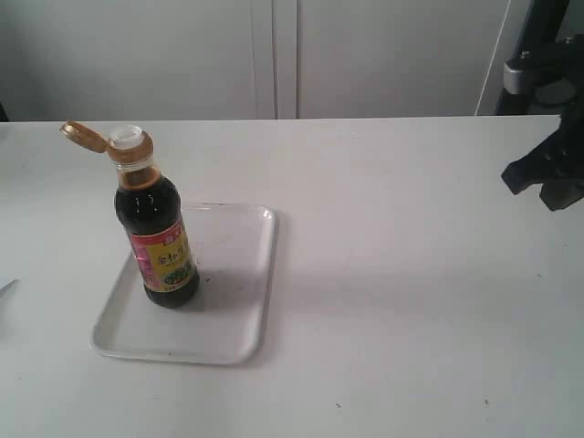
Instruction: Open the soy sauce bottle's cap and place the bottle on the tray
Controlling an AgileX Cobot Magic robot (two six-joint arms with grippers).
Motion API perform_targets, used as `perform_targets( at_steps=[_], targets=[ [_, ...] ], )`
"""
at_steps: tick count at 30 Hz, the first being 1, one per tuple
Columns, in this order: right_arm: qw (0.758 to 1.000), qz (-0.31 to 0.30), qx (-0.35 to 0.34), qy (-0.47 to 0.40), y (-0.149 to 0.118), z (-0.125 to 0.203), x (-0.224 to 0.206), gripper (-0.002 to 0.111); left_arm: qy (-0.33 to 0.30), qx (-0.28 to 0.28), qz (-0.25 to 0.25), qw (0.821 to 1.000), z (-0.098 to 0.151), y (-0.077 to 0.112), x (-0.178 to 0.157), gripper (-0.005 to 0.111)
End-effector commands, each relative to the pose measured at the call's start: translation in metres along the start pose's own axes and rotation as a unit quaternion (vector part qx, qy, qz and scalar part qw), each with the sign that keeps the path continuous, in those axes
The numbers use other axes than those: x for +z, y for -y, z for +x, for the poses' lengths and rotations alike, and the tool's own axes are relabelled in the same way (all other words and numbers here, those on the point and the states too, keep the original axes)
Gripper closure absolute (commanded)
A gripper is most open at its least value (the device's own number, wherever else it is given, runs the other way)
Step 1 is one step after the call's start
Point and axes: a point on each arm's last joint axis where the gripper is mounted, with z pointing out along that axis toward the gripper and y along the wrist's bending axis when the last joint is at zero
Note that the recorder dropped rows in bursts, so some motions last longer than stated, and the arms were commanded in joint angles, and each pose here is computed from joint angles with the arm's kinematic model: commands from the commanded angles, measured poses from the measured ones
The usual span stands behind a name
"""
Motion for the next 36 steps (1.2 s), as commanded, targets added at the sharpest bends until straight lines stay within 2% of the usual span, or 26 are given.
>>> perform_targets(
  at_steps=[1, 6, 11, 13, 18, 24, 27, 30, 33, 36],
  targets=[
    [0.998, 0.021, 0.041, 0.039, 0.010, 0.010, -0.010, 0.108, -0.062, -0.041, 0.028, 0.997, 0.014, 0.003, -0.009, 0.107],
    [0.994, 0.033, 0.052, 0.093, 0.006, 0.024, -0.018, 0.108, -0.075, -0.082, 0.066, 0.992, 0.021, 0.008, -0.016, 0.107],
    [0.985, 0.047, 0.053, 0.159, 0.000, 0.043, -0.035, 0.108, -0.078, -0.091, 0.093, 0.988, 0.026, 0.011, -0.024, 0.107],
    [0.980, 0.054, 0.053, 0.185, -0.003, 0.051, -0.045, 0.108, -0.067, -0.086, 0.093, 0.990, 0.028, 0.009, -0.029, 0.107],
    [0.960, 0.068, 0.056, 0.266, -0.011, 0.073, -0.065, 0.108, 0.005, -0.090, 0.097, 0.991, 0.048, 0.009, -0.039, 0.107],
    [0.901, 0.090, 0.066, 0.418, -0.024, 0.111, -0.079, 0.108, 0.120, -0.132, 0.111, 0.978, 0.090, 0.020, -0.031, 0.107],
    [0.886, 0.097, 0.066, 0.449, -0.029, 0.127, -0.083, 0.108, 0.146, -0.159, 0.120, 0.969, 0.102, 0.026, -0.025, 0.107],
    [0.867, 0.106, 0.064, 0.483, -0.035, 0.147, -0.091, 0.108, 0.179, -0.158, 0.111, 0.965, 0.111, 0.024, -0.028, 0.107],
    [0.833, 0.108, 0.074, 0.537, -0.042, 0.170, -0.097, 0.108, 0.221, -0.177, 0.118, 0.952, 0.123, 0.027, -0.029, 0.107],
    [0.815, 0.098, 0.090, 0.564, -0.047, 0.186, -0.089, 0.108, 0.252, -0.191, 0.123, 0.941, 0.134, 0.028, -0.030, 0.107]
  ],
)
